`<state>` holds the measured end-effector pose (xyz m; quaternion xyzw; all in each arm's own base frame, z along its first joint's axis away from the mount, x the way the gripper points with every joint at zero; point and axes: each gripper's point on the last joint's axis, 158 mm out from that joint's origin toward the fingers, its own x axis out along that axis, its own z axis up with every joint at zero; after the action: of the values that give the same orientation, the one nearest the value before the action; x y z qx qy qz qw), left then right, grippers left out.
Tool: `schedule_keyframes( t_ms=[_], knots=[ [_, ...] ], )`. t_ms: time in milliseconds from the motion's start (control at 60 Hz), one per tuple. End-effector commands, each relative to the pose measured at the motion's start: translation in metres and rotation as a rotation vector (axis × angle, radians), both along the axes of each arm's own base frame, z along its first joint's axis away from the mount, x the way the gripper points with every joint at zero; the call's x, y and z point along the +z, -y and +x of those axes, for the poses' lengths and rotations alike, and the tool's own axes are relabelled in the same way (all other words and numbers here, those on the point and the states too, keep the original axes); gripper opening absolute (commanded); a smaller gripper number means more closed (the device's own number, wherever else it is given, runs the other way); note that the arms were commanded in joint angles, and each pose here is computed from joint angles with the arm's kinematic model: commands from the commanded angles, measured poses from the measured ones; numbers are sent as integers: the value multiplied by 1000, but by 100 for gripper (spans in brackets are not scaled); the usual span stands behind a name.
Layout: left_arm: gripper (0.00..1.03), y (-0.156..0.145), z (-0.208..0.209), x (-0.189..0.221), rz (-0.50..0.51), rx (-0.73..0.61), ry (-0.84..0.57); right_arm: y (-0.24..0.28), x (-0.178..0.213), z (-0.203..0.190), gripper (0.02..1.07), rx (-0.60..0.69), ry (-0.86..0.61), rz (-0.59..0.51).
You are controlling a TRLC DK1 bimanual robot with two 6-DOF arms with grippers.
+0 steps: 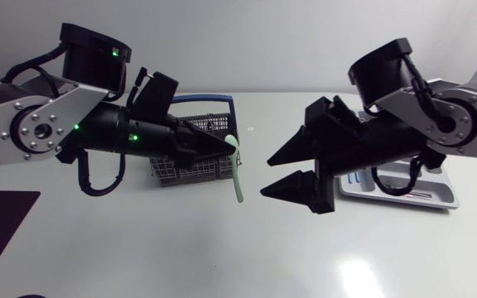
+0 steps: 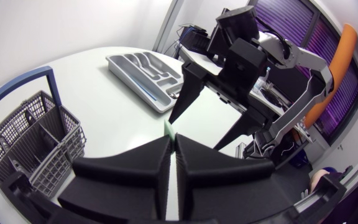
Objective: Unload the cutlery basket into the drawer organizer.
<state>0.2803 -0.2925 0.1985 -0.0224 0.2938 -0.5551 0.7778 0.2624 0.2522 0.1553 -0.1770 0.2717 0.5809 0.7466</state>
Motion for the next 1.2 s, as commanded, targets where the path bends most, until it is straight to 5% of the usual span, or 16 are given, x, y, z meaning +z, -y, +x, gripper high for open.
schedule_keyframes(
  t_ms=[0, 683, 967, 1067, 1183],
  knots=[
    [4, 13, -6, 10, -15, -59, 19, -15, 4, 1, 90, 12, -32, 26],
    [4, 19, -23, 12, -15, -112, -9, -42, 16, -8, 16, 100, -11, 88],
    [4, 15, -22, 16, -22, -103, 4, -43, 3, -17, 8, 107, -45, 61],
    [24, 14, -20, 20, -26, -99, 12, -42, 0, -19, 8, 105, -47, 53],
    [61, 9, -13, 35, -42, -77, 46, -36, -8, -17, 8, 89, -58, 29]
  ],
)
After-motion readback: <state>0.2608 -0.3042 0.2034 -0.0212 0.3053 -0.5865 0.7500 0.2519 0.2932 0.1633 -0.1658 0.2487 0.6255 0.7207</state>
